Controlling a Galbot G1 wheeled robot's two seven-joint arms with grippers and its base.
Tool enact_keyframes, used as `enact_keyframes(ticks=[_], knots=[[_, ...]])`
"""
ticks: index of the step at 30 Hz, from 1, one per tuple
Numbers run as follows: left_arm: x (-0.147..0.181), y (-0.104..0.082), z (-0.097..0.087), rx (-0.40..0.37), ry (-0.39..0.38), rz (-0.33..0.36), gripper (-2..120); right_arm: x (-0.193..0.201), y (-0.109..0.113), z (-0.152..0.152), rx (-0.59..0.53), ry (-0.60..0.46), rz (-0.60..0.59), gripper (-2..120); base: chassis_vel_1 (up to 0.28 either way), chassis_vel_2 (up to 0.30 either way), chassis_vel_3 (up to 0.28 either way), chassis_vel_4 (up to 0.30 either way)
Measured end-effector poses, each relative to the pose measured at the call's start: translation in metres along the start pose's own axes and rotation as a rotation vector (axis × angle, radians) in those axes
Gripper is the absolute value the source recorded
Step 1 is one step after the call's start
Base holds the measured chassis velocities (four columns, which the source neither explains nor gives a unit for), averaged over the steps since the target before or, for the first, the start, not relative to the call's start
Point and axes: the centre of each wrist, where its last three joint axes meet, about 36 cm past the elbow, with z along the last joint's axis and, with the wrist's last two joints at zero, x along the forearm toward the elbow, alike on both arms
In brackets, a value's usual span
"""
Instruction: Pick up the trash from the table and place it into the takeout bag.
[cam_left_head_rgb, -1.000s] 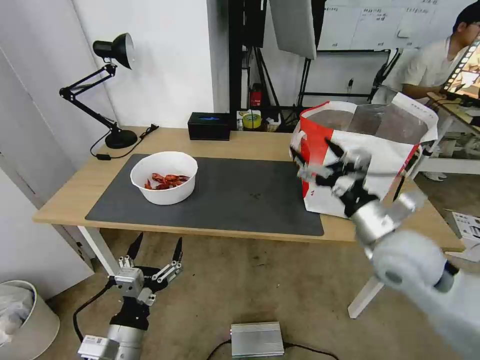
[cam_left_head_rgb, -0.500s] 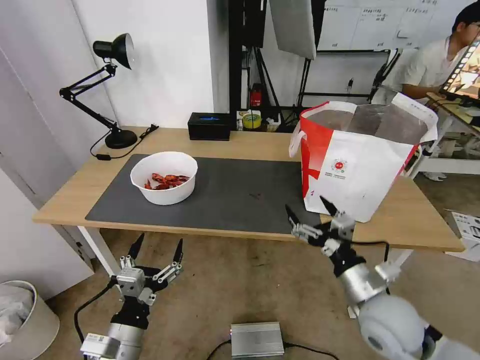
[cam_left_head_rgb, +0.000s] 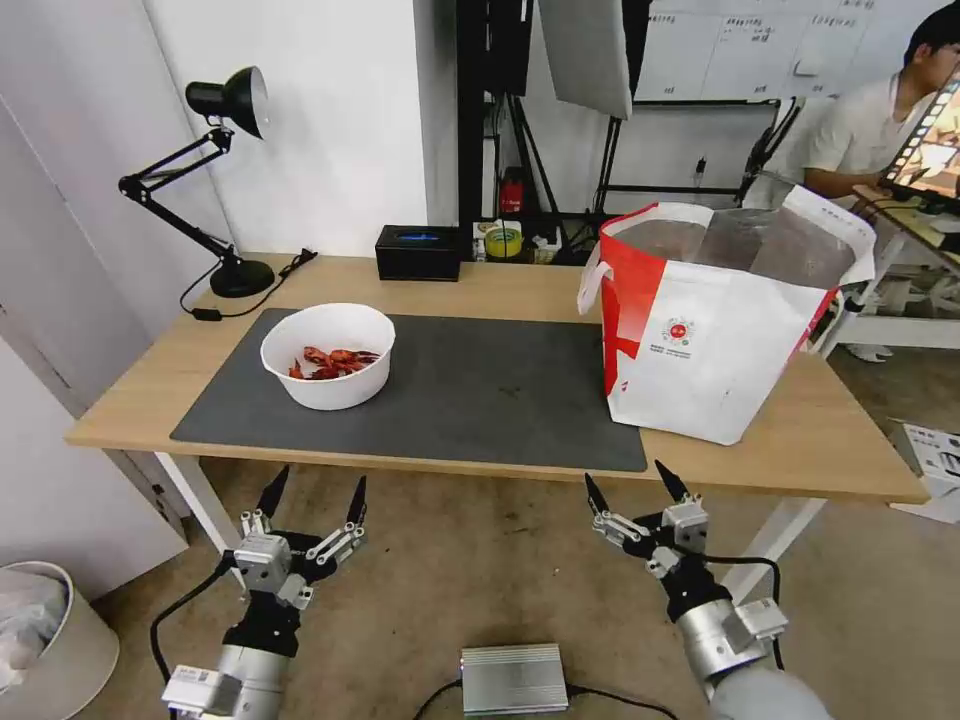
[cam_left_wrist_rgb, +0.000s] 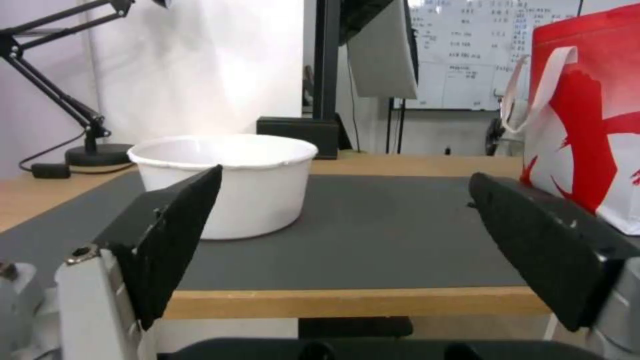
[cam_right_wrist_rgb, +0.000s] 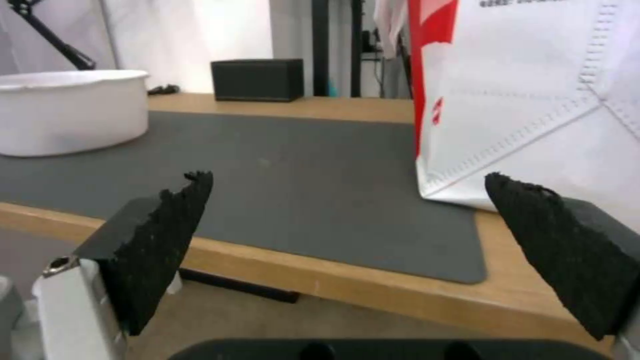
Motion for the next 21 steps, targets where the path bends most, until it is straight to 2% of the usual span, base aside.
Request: enact_keyframes(ticks=[21], knots=[[0.001,0.0,-0.001,-0.002,-0.002,-0.002,100,0.001,0.0,0.014,-0.002,0.039,0.029,100,0.0,0.0,0.0,0.0]])
